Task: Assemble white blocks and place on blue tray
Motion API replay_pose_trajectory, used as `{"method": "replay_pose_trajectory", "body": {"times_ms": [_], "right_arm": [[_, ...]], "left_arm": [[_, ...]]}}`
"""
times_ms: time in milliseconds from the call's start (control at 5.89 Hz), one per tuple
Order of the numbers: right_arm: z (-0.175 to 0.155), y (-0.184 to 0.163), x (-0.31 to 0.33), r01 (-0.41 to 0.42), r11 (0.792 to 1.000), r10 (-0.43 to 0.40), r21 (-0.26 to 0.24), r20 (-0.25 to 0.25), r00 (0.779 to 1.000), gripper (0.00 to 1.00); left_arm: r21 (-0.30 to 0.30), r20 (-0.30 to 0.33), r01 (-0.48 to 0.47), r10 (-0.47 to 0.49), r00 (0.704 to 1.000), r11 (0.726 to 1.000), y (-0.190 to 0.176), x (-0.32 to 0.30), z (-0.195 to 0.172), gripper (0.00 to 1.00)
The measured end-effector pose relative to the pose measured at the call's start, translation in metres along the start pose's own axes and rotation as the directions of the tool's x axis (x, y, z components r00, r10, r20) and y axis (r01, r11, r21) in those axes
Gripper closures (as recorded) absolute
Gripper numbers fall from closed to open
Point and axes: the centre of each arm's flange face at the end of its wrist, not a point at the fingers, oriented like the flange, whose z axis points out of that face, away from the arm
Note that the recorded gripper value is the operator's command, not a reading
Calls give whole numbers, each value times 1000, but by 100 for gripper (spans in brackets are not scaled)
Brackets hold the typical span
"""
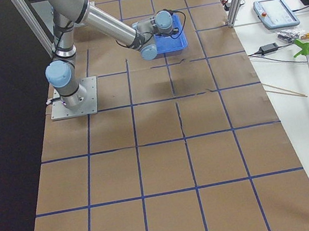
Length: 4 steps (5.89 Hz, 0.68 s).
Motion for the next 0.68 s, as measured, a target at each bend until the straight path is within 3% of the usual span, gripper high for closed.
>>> {"method": "replay_pose_trajectory", "body": {"times_ms": [170,339,679], "right_arm": [[15,-3,-6,8,1000,-8,3,0,1000,73],[34,-6,-12,13,1000,-13,4,-1,1000,73],[49,-3,-16,7,1000,-7,1,6,1000,73]], "left_arm": [[32,34,187,-188,982,982,9,-32,-9,1],[54,68,307,-310,948,950,19,-55,-17,1],[75,76,479,-484,871,874,32,-68,-23,1]]}}
